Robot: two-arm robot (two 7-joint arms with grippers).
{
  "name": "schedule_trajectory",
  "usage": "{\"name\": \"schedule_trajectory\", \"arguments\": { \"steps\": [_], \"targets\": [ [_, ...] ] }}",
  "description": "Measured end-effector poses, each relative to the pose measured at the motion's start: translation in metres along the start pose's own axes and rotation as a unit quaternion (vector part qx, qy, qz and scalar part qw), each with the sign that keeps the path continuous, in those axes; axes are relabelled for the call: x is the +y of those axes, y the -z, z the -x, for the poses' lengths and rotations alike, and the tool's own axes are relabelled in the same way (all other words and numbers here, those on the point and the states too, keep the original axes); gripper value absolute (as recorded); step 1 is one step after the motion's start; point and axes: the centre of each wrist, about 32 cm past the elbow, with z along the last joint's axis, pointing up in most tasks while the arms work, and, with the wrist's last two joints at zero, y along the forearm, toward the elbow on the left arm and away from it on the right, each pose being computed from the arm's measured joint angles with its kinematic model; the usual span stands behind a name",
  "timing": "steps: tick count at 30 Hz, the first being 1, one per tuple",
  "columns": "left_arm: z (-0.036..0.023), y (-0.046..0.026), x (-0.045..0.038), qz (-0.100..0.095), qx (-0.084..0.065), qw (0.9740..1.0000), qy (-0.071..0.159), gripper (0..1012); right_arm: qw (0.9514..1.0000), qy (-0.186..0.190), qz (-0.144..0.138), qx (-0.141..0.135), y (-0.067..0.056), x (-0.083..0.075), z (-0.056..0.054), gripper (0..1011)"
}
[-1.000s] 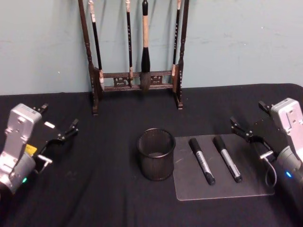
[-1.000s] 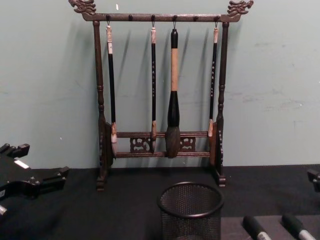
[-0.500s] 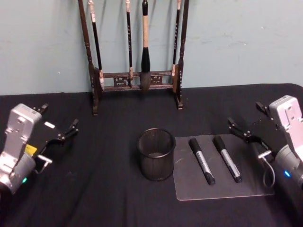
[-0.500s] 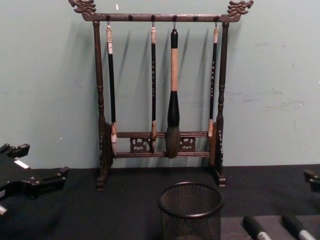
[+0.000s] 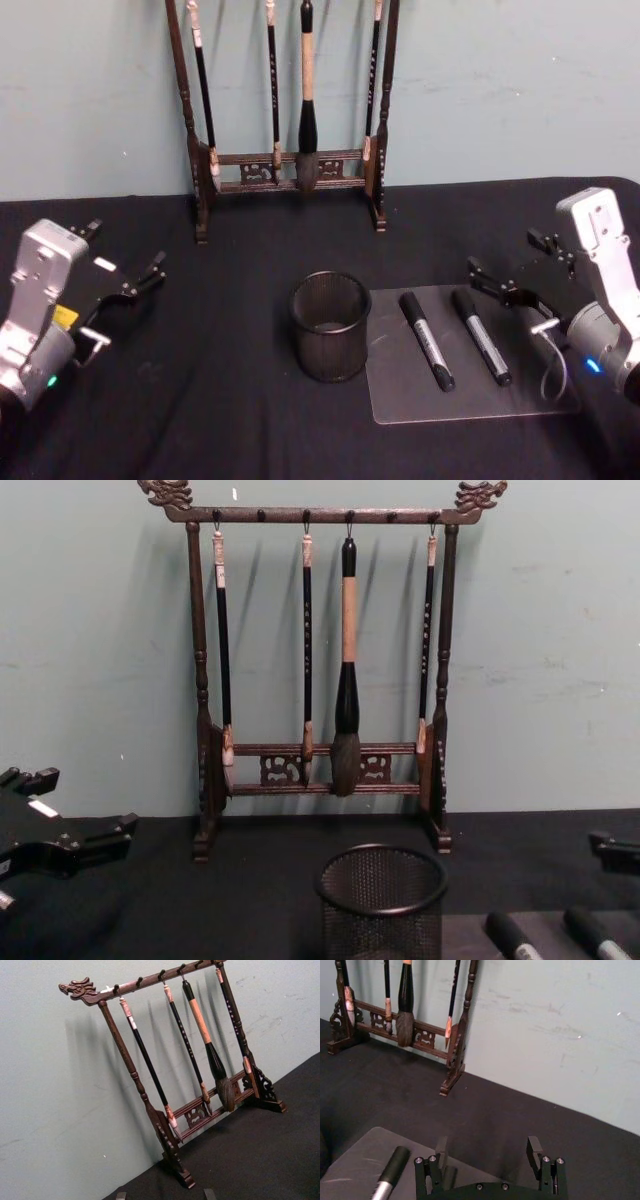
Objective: Pick up the water-based marker from the table and place it into the pen holder.
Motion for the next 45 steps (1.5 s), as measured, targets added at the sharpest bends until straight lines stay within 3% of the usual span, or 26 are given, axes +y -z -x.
{"name": "schedule_trajectory", "arguments": {
  "steps": [16, 45],
  "targets": [
    [0.0000, 0.0000, 0.0000, 0.000, 0.000, 1.0000, 0.000, 1001, 0.9983, -0.023, 0.048, 0.022, -0.011, 0.011, 0.013, 1002],
    [0.0000, 0.0000, 0.0000, 0.000, 0.000, 1.0000, 0.000, 1001, 0.9925, -0.024, 0.112, 0.043, -0.006, 0.035, 0.017, 1002]
  ]
}}
